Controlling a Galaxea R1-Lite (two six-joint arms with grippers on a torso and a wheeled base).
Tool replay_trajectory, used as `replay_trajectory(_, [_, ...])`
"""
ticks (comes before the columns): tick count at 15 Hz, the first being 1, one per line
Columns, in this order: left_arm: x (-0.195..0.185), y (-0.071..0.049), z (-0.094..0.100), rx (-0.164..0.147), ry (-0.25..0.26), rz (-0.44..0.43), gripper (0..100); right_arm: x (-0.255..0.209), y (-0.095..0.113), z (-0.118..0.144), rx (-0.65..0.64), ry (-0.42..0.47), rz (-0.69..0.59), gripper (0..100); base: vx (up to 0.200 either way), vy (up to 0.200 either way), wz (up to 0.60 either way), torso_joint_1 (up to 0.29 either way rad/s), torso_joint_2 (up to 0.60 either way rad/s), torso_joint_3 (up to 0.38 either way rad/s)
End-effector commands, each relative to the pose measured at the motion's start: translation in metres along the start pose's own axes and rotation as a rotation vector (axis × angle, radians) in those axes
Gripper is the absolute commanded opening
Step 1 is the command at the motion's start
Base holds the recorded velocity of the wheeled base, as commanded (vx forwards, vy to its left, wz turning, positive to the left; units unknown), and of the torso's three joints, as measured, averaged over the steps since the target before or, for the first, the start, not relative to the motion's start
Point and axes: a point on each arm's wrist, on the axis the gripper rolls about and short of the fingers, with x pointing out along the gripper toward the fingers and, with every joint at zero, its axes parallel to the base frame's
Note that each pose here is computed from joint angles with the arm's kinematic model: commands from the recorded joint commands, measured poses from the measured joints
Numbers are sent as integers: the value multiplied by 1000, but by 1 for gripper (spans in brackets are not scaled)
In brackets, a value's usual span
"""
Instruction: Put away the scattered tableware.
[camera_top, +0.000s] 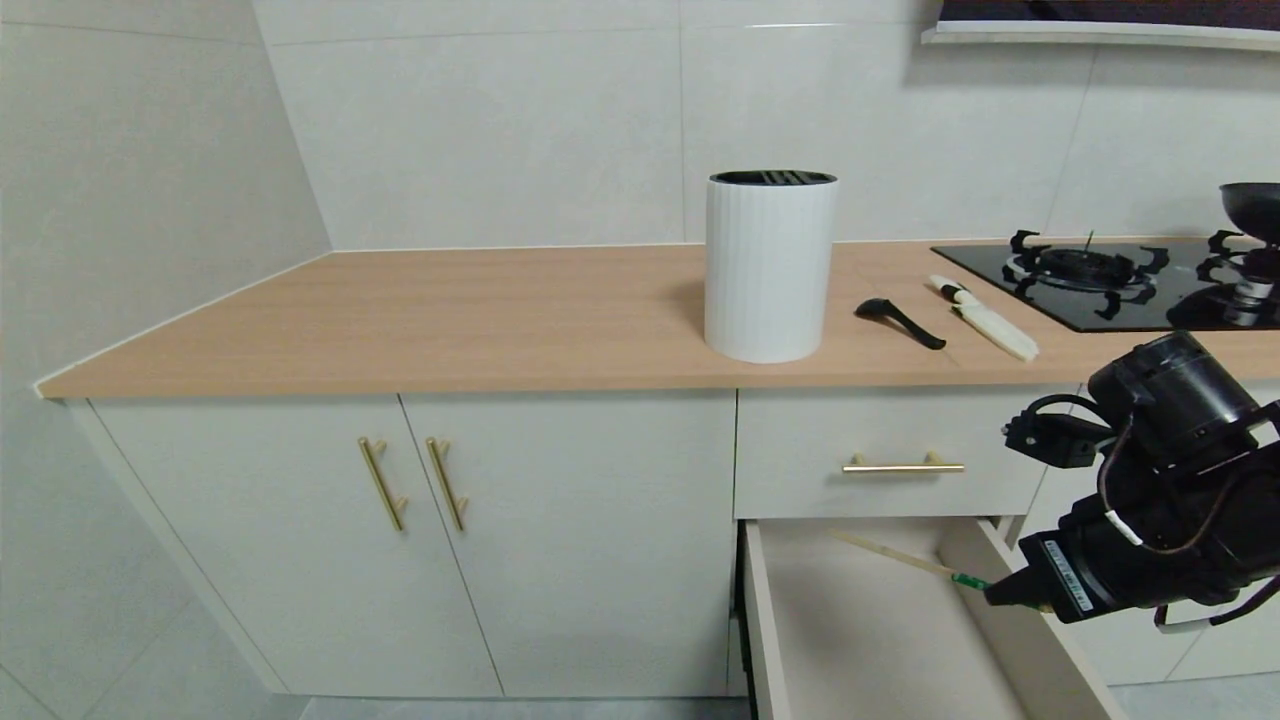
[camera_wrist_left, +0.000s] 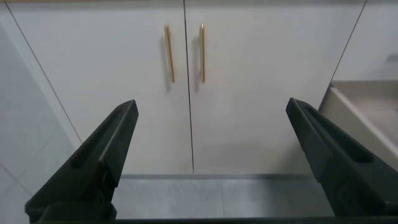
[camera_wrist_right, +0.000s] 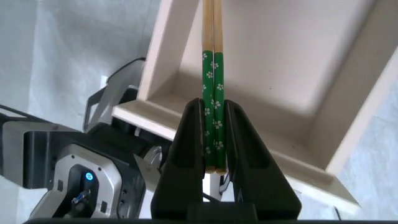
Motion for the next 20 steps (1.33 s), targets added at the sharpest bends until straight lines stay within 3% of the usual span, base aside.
replay_trajectory(1, [0, 0, 0, 0, 0, 0, 100, 1, 0, 0, 0, 6, 0, 0, 0, 0, 0, -168, 466, 305])
replay_trajectory(9, [0, 0, 0, 0, 0, 0, 100, 3, -1, -1, -1, 13, -1, 0, 0, 0, 0, -121, 432, 313])
replay_trajectory(14, [0, 0, 0, 0, 0, 0, 100, 8, 0, 0, -11, -2, 5, 0, 0, 0, 0, -19, 71, 42])
replay_trajectory(17, [0, 0, 0, 0, 0, 0, 100, 39, 1, 10, -6, -12, 9, 0, 0, 0, 0, 0, 0, 0])
replay_trajectory(20, [0, 0, 0, 0, 0, 0, 100, 97, -1, 23, 159, -24, -82, 0, 0, 0, 0, 0, 0, 0])
